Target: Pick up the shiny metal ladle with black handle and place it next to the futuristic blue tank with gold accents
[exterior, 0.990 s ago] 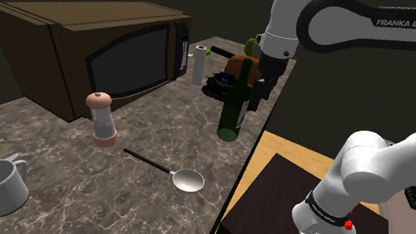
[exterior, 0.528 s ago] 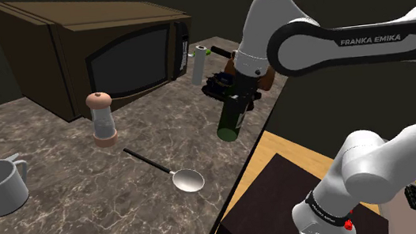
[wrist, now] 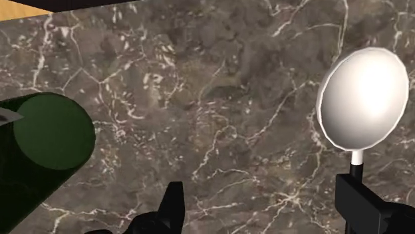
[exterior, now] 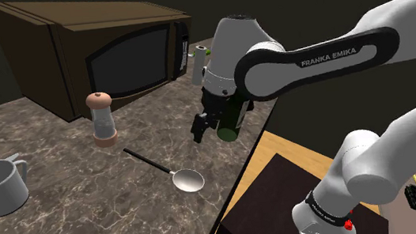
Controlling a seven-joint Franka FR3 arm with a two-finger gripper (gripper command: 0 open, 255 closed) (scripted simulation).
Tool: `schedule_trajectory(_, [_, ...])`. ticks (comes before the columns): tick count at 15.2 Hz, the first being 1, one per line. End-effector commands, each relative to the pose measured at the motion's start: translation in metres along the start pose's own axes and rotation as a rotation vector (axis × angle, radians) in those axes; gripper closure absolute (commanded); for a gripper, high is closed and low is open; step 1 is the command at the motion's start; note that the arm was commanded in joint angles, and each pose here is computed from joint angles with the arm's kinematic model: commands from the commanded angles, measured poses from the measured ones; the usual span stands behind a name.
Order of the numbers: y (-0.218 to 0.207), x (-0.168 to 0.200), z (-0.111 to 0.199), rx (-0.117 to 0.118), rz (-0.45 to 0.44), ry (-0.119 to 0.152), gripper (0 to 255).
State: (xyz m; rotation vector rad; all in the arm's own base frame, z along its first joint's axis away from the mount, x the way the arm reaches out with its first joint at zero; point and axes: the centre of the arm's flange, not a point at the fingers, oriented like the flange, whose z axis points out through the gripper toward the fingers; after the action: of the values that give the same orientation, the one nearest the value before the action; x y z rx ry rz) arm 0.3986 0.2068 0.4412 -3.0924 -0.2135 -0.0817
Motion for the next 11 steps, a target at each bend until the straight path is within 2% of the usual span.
schedule_trajectory(1, [-0.019, 0.012, 0.015, 0.012, -0.009, 0.01, 0])
schedule_trajectory(11, [-0.104, 0.066, 0.076, 0.064, -0.055, 0.052, 0])
